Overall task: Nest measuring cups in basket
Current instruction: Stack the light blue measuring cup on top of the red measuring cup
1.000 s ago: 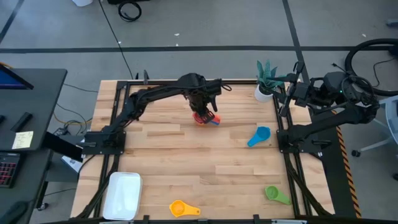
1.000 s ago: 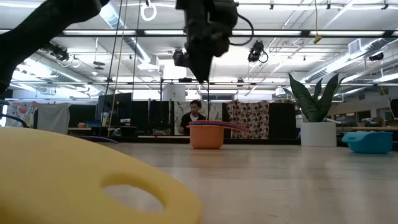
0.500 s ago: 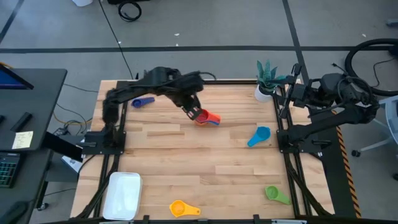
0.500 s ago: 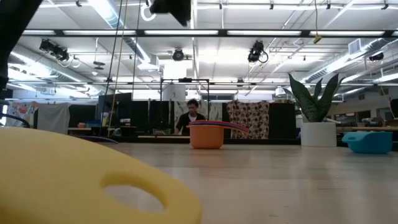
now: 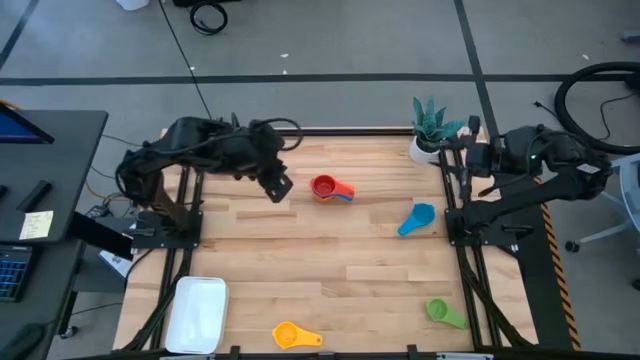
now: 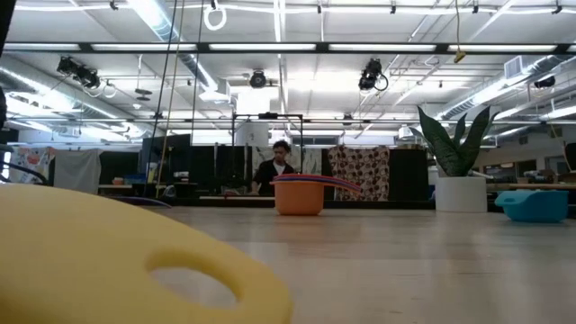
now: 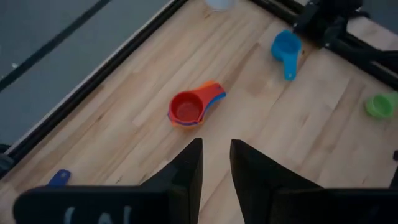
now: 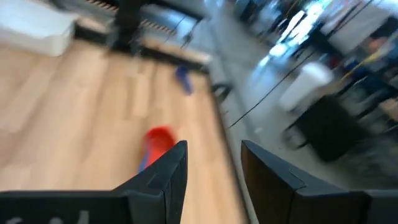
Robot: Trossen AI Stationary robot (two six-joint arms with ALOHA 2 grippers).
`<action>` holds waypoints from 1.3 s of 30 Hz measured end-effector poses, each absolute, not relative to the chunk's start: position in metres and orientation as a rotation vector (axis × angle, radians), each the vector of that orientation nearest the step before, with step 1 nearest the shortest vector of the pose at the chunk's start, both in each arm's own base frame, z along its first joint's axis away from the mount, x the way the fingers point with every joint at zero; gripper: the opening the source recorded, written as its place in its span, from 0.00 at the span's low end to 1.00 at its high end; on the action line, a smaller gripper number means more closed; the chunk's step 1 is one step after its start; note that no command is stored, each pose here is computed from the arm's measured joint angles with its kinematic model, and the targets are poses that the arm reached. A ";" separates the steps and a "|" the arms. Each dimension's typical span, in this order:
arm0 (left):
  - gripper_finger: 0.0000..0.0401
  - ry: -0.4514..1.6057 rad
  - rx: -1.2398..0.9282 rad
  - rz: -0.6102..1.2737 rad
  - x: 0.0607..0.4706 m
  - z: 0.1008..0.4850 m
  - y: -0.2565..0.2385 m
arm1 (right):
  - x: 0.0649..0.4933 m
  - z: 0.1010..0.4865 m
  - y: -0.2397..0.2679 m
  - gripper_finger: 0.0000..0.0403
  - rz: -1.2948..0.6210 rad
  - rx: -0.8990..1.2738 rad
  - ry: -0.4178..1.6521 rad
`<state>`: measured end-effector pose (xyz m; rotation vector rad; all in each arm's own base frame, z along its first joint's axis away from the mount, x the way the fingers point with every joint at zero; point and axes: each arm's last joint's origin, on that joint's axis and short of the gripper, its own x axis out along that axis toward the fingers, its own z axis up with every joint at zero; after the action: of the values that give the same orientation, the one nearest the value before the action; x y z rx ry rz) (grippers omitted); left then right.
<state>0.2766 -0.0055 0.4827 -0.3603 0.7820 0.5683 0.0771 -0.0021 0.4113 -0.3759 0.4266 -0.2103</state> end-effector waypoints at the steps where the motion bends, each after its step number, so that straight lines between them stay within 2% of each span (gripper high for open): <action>1: 0.22 0.779 -0.347 0.561 0.275 0.484 -0.010 | 0.076 0.408 -0.001 0.39 -0.174 -0.360 0.459; 14: 0.22 0.793 -0.251 0.456 0.271 0.485 -0.036 | 0.057 0.366 0.004 0.39 -0.052 0.004 1.031; 20: 0.22 0.793 -0.250 0.456 0.271 0.485 -0.036 | 0.075 0.355 0.008 0.39 -0.031 0.101 1.158; 25: 0.22 0.794 -0.250 0.456 0.271 0.485 -0.036 | 0.095 0.333 0.012 0.39 -0.085 0.196 1.305; 32: 0.22 0.794 -0.249 0.456 0.271 0.485 -0.036 | 0.128 0.296 0.016 0.39 -0.009 0.137 1.368; 39: 0.22 0.799 -0.226 0.445 0.271 0.485 -0.036 | 0.154 0.265 0.020 0.39 0.175 -0.051 1.380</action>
<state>0.2712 -0.0356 0.4848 -0.2256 0.7994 0.4454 0.1545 0.0202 0.2646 -0.0508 1.3797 0.1746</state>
